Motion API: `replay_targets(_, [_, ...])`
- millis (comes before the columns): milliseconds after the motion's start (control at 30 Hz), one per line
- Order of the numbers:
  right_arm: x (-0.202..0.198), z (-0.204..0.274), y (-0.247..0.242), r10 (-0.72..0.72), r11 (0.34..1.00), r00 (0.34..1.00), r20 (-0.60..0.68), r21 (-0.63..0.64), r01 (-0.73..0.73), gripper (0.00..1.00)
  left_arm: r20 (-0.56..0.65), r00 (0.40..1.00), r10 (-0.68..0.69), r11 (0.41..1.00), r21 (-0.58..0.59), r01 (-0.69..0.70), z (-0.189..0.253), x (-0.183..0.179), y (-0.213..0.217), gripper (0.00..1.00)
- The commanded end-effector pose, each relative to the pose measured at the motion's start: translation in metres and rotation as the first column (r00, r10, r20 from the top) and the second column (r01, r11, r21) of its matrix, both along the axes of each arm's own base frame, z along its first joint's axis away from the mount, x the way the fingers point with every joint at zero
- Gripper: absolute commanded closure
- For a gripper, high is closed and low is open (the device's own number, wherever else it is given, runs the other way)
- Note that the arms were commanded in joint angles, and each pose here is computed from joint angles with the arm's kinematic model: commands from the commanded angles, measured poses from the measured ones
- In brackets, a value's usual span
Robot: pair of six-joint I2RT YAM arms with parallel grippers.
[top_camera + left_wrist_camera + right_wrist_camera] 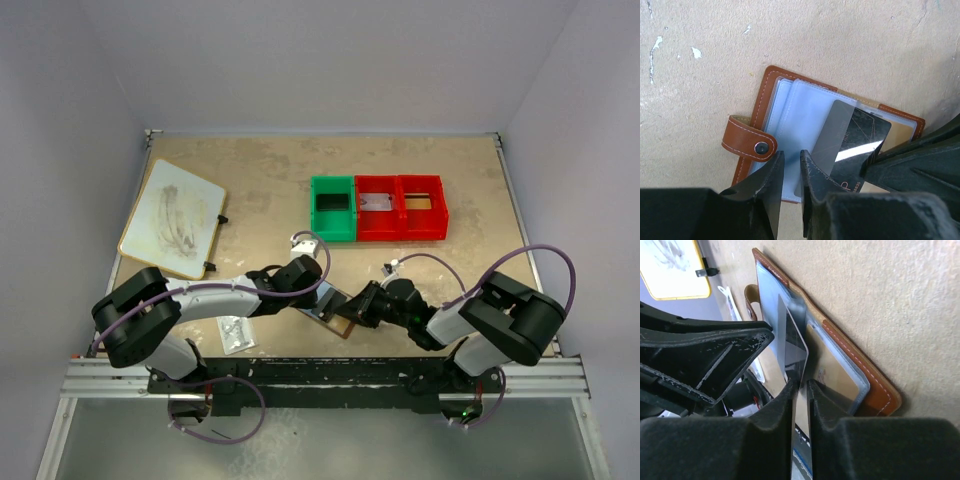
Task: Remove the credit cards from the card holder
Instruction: Remove the credit card from the card holder.
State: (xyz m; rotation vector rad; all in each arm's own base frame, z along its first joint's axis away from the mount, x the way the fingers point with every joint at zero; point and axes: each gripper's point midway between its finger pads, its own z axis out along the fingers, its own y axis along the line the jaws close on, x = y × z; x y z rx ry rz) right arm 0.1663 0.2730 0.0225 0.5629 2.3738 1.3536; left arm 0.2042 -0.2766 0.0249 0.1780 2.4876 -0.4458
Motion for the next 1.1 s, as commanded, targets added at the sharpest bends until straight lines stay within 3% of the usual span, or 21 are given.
replay_targets(0, [0.005,-0.001,0.003,-0.004,1.000,1.000,0.001,-0.010,0.004,0.78,-0.040,0.998,-0.042,0.998,0.051,0.044,-0.016,-0.012,0.010,0.83])
replay_targets(233, [0.023,0.007,0.013,-0.052,0.998,0.998,0.029,0.036,0.051,0.75,-0.060,0.998,-0.036,0.997,0.067,0.040,-0.022,-0.016,0.014,0.85])
replay_targets(500, [0.017,0.009,0.007,-0.040,0.999,0.998,0.049,0.024,0.039,1.00,-0.022,1.000,0.018,0.997,0.072,-0.016,-0.015,-0.009,0.021,0.87])
replay_targets(833, [0.008,0.024,-0.010,-0.028,0.999,0.994,0.104,-0.025,0.031,1.00,-0.003,0.999,0.041,0.997,0.070,-0.040,-0.010,-0.005,0.021,0.88])
replay_targets(1067, [0.020,0.050,-0.022,-0.016,0.992,0.968,0.252,-0.117,0.046,1.00,0.032,0.997,0.068,0.997,0.035,-0.069,0.005,0.000,0.022,0.87])
